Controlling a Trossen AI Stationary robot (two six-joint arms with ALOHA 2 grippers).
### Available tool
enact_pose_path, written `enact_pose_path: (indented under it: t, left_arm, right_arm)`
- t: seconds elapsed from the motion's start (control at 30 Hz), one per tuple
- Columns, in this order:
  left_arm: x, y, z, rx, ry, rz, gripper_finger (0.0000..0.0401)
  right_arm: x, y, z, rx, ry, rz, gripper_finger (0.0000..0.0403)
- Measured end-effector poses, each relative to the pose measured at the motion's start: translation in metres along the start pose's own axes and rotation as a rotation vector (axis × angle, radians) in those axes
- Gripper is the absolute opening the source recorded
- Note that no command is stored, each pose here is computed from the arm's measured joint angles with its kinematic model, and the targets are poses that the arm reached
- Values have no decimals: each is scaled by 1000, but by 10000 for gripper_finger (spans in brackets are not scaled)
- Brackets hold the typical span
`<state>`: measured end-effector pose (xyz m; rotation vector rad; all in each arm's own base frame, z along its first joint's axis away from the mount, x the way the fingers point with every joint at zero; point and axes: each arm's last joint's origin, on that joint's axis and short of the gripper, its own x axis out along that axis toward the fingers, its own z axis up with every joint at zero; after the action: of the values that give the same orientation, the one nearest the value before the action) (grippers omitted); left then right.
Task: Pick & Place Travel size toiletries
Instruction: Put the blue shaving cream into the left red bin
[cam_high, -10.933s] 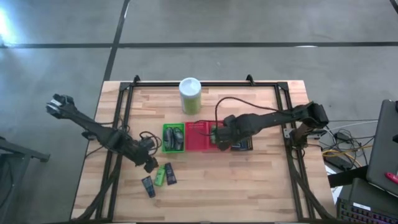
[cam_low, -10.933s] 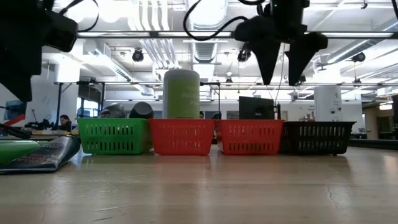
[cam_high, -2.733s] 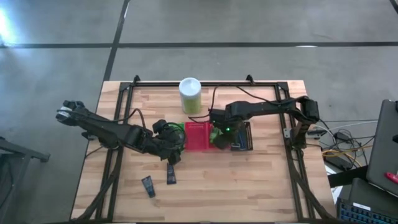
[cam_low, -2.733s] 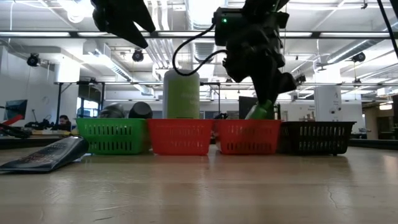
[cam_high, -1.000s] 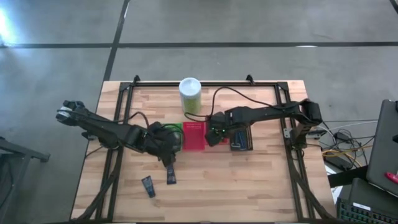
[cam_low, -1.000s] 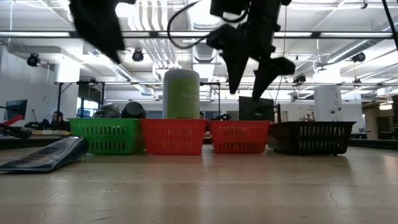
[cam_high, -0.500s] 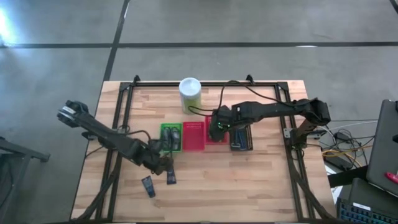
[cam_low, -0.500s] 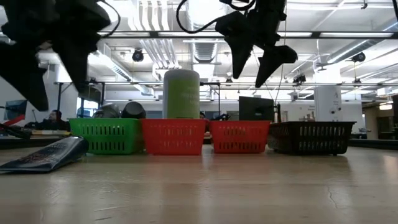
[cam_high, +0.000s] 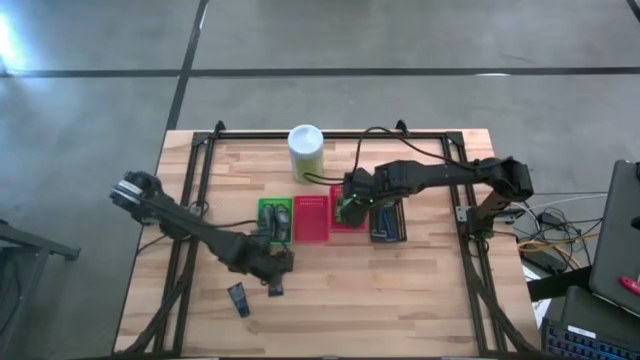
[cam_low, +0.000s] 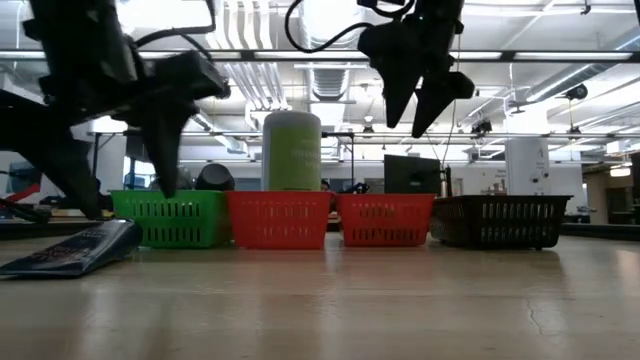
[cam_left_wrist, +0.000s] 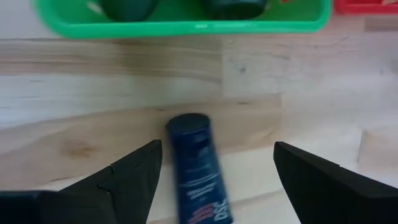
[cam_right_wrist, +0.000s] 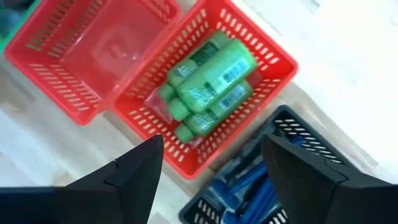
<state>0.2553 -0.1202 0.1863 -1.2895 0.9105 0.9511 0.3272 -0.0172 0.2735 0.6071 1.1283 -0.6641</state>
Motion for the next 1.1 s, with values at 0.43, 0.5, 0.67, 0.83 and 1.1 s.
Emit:
enact_pose_path:
  t: [0.43,0.5,0.67,0.83,1.1]
  left_arm:
    - [13,-12,-3,19,-50,208,296]
    - [17,-14,-2,9,-53,209,291]
    - [25,-17,3,16,-56,211,277]
    - [26,-18,4,19,-56,214,250]
    - [26,-17,3,27,-33,221,197]
  right_arm:
    - [1,-5,-2,-95,27,-30,237]
    - [2,-6,-2,-102,28,-31,234]
    - [2,-7,-2,-111,30,-33,232]
    - [2,-7,-2,-118,32,-30,244]
    - [-44,-19,-7,-168,-87,76,236]
